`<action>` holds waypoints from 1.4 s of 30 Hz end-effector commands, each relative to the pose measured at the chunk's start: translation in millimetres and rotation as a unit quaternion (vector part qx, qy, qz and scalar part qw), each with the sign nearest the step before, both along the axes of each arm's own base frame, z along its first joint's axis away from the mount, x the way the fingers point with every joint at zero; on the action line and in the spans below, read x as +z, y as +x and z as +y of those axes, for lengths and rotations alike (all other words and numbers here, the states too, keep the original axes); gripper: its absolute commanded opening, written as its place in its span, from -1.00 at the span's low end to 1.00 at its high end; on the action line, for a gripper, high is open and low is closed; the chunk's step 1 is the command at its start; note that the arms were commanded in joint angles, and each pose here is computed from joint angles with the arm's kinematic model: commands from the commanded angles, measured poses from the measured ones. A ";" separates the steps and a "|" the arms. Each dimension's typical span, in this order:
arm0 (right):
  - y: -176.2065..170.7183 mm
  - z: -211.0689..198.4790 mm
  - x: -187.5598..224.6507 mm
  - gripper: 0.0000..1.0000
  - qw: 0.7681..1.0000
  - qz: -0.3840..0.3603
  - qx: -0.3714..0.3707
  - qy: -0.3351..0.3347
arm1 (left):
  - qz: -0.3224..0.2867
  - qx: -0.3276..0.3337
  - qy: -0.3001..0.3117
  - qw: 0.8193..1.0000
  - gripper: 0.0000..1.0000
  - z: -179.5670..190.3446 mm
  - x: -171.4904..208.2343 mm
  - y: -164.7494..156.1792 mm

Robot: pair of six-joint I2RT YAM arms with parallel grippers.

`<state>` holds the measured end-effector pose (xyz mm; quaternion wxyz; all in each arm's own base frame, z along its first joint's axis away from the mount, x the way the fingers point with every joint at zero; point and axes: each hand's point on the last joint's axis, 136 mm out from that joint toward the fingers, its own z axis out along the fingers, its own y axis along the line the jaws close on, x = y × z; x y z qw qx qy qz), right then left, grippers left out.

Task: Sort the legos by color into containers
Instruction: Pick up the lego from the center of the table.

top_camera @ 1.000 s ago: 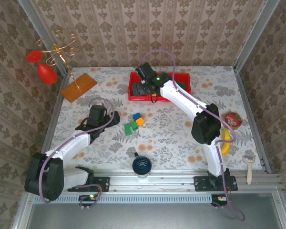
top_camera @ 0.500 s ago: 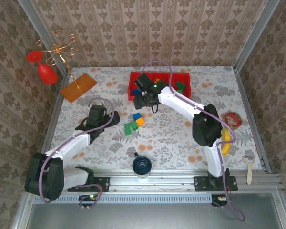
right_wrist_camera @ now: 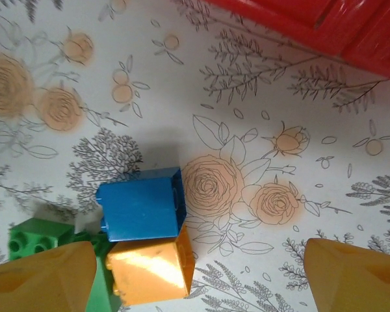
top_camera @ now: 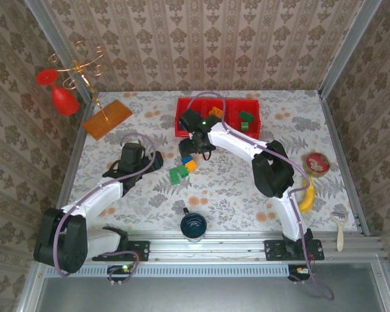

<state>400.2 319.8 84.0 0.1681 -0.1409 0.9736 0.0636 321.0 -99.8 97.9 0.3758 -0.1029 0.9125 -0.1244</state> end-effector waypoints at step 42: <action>-4.8 20.1 -68.8 0.08 0.995 0.080 0.029 -0.047 | 0.020 0.014 -0.011 1.000 1.00 5.7 -14.5 -5.1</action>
